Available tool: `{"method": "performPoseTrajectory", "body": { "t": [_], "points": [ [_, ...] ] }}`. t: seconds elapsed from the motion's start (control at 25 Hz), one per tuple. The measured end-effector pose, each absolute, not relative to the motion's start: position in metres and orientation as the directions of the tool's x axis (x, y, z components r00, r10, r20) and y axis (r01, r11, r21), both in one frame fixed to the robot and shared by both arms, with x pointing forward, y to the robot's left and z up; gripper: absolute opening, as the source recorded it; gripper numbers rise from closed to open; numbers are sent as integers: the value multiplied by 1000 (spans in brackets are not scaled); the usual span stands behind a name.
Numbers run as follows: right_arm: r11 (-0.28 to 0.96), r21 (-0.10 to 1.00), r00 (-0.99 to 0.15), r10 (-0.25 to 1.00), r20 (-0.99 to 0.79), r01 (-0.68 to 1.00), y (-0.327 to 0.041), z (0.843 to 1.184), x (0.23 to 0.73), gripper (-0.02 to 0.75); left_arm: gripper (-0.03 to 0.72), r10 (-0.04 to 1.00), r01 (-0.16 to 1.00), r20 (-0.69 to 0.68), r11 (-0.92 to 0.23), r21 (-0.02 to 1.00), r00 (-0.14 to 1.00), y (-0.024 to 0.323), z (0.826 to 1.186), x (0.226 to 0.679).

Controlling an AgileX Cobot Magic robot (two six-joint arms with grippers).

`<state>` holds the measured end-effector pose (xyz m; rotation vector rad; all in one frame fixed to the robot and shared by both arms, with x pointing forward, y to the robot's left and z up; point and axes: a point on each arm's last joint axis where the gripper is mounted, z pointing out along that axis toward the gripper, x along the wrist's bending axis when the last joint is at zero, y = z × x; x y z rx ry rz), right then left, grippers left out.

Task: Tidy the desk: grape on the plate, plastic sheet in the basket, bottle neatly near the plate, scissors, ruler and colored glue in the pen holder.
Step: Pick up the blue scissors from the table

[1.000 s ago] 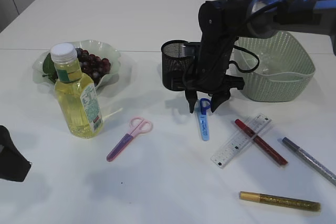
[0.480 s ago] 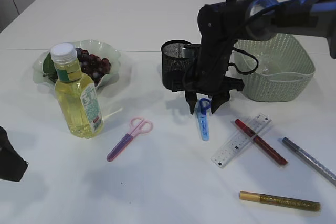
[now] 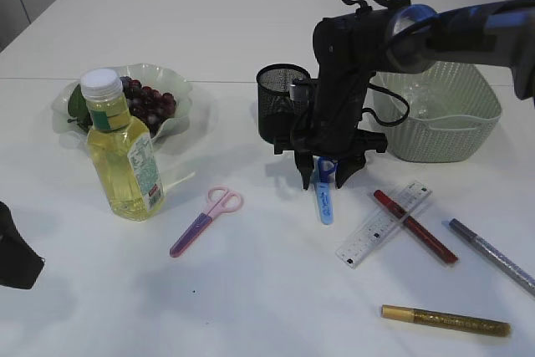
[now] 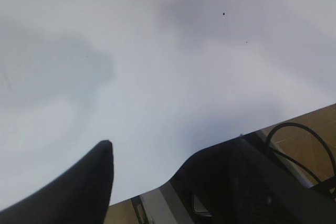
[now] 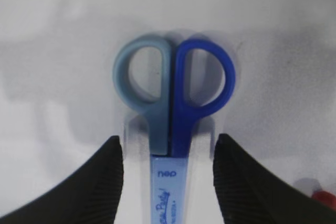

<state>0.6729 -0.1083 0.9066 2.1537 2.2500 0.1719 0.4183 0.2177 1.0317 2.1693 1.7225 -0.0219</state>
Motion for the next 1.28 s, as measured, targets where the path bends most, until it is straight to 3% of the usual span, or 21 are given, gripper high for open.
{"method": "performPoseTrajectory", "body": {
  "t": [0.4,0.68,1.28],
  "points": [
    [35,82,-40,997,63,996,-108,901,673,428,506,938,944,-238,-185,275,253,218,1032,418],
    [35,80,-40,997,63,996,-108,900,673,207,506,938,944,-238,-185,275,253,218,1032,418],
    [34,80,-39,997,64,996,-108,900,673,195,506,938,947,-238,-189,260,253,218,1031,417]
  ]
}}
